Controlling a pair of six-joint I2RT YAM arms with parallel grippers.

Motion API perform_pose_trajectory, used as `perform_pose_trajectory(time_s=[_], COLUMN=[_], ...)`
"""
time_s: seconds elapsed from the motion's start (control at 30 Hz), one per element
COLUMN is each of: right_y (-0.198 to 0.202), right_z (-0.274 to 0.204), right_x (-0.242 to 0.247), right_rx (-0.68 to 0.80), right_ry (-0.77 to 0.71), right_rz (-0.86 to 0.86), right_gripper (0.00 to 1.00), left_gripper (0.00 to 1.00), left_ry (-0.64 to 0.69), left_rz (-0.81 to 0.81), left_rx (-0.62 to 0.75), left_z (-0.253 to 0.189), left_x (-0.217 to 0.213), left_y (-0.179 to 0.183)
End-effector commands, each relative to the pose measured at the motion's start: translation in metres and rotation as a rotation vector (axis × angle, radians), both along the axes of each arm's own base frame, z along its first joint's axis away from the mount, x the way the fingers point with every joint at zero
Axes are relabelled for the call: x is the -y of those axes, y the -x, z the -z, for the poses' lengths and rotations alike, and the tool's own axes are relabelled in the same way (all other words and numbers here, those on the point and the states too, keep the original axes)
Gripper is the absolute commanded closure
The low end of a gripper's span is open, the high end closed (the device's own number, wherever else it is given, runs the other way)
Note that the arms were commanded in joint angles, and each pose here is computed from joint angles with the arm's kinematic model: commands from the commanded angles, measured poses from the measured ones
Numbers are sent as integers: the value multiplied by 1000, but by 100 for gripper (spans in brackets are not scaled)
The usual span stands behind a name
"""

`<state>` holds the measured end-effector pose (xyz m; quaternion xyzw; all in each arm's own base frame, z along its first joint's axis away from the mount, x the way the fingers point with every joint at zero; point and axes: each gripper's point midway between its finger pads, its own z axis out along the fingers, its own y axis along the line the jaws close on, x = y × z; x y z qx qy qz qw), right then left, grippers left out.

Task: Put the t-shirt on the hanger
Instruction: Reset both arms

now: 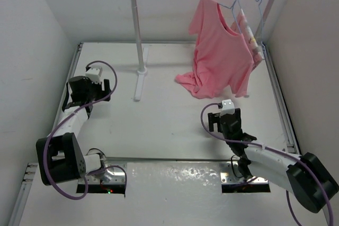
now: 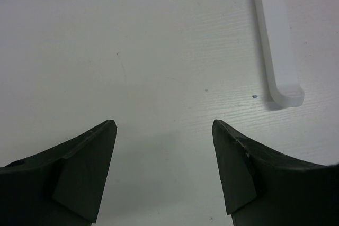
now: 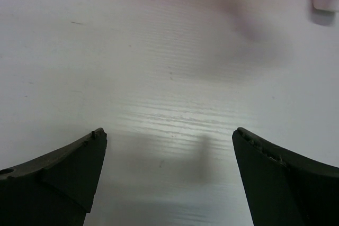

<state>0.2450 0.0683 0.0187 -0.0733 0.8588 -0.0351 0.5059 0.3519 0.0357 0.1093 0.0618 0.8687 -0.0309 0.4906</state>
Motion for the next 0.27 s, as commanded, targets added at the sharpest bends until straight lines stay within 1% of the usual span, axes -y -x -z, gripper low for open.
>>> perform_pose_trajectory(time_s=[0.0, 0.17, 0.23], right_y=[-6, -6, -6], right_z=[-12, -15, -16], right_x=[9, 9, 13], right_rx=[92, 113, 122], right_ry=[-44, -50, -66], right_rz=[78, 72, 111], right_gripper=[1, 1, 1], left_gripper=[30, 32, 32], left_ry=[-9, -28, -25], left_rz=[-7, -25, -9], left_rx=[69, 58, 56], left_z=[-15, -12, -11], left_x=[-2, -7, -5], left_y=[-10, -9, -8])
